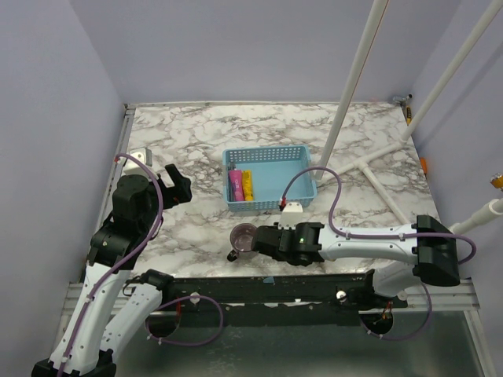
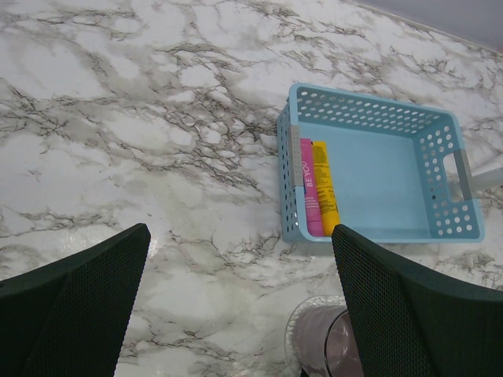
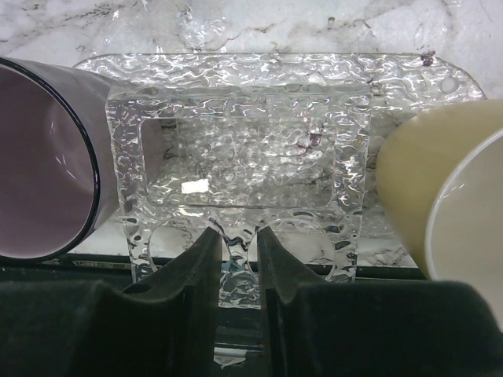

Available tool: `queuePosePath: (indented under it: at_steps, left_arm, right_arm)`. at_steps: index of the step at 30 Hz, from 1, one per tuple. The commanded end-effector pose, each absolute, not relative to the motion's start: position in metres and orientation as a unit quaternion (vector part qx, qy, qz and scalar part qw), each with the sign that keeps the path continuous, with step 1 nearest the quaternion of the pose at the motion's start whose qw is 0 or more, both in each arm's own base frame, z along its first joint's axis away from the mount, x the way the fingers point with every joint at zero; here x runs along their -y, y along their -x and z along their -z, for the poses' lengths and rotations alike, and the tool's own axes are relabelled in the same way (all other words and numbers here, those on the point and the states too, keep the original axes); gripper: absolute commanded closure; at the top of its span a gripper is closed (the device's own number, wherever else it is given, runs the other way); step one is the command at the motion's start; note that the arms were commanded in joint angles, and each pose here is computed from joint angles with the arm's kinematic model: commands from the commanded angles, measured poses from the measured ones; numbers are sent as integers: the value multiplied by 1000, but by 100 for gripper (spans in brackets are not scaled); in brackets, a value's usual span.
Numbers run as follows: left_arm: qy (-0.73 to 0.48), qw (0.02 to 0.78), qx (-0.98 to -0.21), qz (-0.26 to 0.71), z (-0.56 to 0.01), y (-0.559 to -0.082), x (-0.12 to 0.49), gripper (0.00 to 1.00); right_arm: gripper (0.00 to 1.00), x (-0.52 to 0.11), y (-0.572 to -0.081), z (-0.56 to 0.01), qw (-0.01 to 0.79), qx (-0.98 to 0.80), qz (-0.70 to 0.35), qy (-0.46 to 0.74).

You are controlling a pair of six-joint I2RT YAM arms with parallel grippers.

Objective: Prepare toiletry sets of a toothbrush and toothpaste on the tray

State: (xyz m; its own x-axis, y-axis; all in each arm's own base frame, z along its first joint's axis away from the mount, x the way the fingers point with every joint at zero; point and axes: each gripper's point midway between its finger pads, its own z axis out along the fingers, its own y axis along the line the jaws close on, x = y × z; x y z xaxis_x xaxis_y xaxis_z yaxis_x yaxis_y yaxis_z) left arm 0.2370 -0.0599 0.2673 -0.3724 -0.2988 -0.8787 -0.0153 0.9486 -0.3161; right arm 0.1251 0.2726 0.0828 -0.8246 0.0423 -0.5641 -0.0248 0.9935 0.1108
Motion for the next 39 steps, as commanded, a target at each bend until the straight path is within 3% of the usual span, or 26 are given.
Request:
queuePosePath:
  at_steps: [1,28,39]
  left_arm:
    - [86,549,-820,136,-266,-237,65,2]
    - [48,516,-837,174,-254,-246,90,2]
    - [0,430,-861,271,-264,-256,151,4]
  right_arm:
    - [73,-271,-125,-89,307,-950,-51,-16]
    - [64,-254,-143,-177,384,-919,-86,-18]
    - [59,-243,-140,-198,396,-910,-123,7]
